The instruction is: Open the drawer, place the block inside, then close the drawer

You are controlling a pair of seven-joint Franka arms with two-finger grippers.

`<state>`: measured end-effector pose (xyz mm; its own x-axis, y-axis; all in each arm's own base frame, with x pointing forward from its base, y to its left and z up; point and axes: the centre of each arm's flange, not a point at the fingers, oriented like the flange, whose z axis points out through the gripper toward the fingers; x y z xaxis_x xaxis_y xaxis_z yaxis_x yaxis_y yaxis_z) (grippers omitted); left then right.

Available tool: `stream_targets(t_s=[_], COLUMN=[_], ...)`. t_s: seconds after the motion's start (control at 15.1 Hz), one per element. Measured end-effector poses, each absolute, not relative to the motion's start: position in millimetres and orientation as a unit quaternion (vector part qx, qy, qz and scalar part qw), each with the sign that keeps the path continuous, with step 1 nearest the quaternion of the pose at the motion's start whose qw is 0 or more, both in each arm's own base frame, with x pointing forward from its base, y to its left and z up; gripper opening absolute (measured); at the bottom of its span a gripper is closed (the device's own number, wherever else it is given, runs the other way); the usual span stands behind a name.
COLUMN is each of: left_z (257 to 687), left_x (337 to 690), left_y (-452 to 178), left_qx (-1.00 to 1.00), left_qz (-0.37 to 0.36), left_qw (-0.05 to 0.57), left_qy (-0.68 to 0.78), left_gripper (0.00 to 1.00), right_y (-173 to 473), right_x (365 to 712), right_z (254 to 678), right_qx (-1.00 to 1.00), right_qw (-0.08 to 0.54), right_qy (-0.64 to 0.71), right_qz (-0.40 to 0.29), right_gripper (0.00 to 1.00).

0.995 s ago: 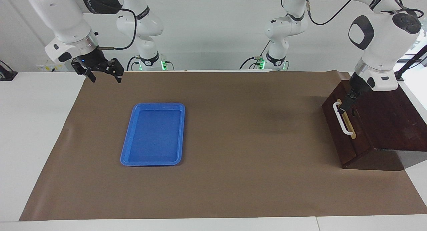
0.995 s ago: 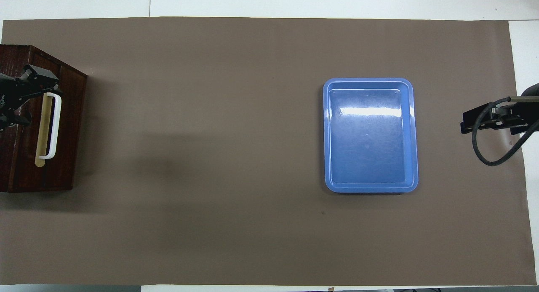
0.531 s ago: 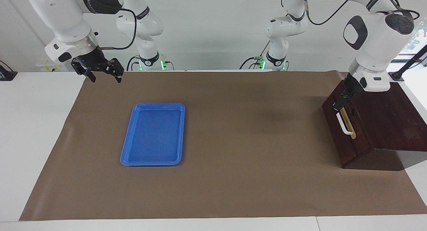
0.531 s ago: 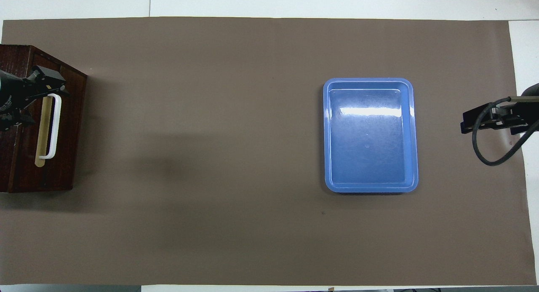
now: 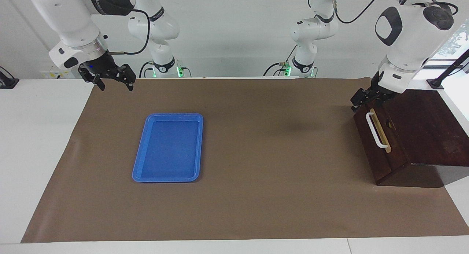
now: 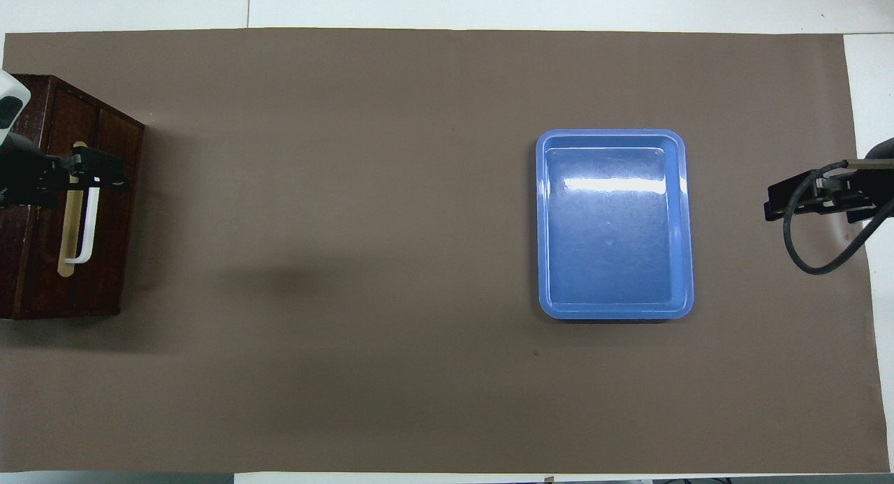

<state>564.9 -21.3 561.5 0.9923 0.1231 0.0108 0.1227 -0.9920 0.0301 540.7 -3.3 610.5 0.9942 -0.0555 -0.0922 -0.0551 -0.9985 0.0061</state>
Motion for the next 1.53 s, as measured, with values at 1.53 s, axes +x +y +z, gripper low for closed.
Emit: stream_targets(t_s=[1.53], left_z=[588.1], left_x=[545.8], left_y=[-44.1], left_qx=[1.000], left_qz=[-0.005], left_qw=[0.014], left_qy=[0.000], left_gripper=[1.00], right_y=[-3.4], right_x=[540.8], right_z=[610.6], right_qx=[0.999], right_qw=[0.002], right_qy=[-0.028], right_qz=[-0.046], right_gripper=[1.00])
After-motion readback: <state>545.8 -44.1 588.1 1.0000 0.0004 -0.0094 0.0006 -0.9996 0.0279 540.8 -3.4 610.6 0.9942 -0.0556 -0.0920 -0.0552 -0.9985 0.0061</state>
